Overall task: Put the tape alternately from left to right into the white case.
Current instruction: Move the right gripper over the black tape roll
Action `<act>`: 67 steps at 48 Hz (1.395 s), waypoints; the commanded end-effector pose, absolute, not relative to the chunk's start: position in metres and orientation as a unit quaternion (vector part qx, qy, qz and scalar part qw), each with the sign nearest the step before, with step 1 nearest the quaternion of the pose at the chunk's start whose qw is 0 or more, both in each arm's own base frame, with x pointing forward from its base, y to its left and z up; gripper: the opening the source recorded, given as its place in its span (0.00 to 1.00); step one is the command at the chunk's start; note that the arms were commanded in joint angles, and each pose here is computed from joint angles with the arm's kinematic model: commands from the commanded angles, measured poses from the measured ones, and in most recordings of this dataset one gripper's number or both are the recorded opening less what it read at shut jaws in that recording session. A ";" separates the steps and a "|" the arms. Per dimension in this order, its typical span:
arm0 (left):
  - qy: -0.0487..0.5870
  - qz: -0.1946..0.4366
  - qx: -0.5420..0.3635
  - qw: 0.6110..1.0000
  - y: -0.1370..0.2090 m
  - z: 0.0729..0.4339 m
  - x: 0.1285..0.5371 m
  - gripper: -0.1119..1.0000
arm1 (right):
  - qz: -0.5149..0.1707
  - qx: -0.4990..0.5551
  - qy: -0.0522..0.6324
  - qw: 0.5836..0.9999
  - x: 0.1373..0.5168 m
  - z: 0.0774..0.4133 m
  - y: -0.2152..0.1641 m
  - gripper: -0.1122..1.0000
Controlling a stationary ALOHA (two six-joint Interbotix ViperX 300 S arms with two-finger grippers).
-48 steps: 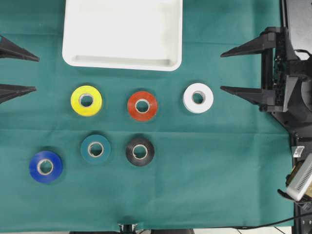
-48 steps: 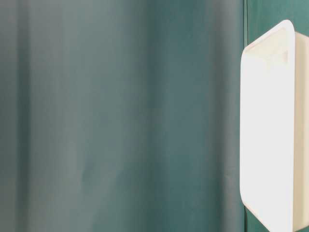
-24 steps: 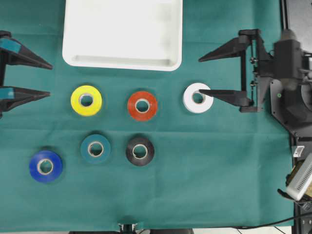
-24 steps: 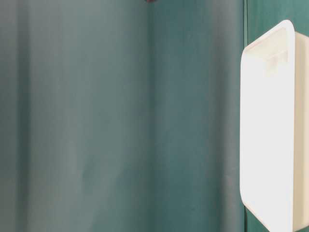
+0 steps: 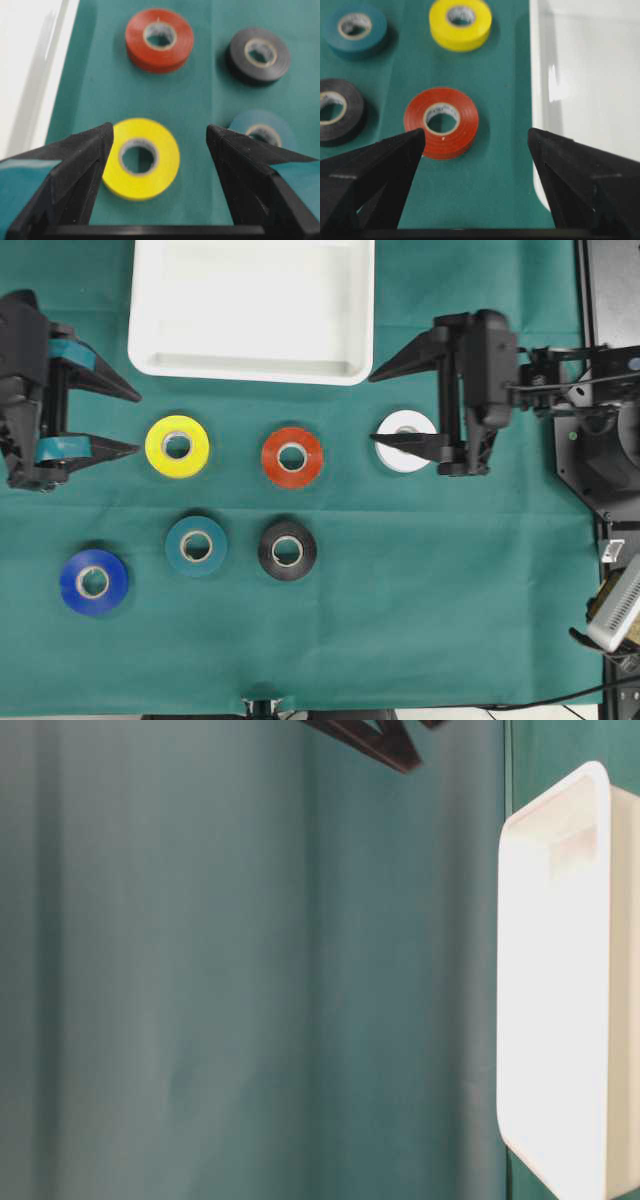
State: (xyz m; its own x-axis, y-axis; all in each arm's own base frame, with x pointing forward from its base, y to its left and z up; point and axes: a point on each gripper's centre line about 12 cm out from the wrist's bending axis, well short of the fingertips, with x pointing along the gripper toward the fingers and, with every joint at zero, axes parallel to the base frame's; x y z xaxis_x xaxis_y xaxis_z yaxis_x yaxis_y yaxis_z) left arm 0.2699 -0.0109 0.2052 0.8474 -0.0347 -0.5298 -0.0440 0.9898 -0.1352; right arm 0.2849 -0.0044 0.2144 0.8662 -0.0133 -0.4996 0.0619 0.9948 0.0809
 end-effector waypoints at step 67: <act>0.288 0.006 -0.072 0.955 -0.010 0.206 0.282 0.84 | 0.029 0.023 0.306 0.951 0.341 0.196 0.029 0.65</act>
State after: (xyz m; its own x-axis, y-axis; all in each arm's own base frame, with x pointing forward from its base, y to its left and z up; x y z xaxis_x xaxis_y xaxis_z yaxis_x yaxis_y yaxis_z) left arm 0.2780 -0.0104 0.1966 0.8161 -0.0318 -0.5770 -0.0539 0.9900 -0.1307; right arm 0.3321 0.0208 0.1853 0.7906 0.0489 -0.6104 -0.0181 0.9982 0.0566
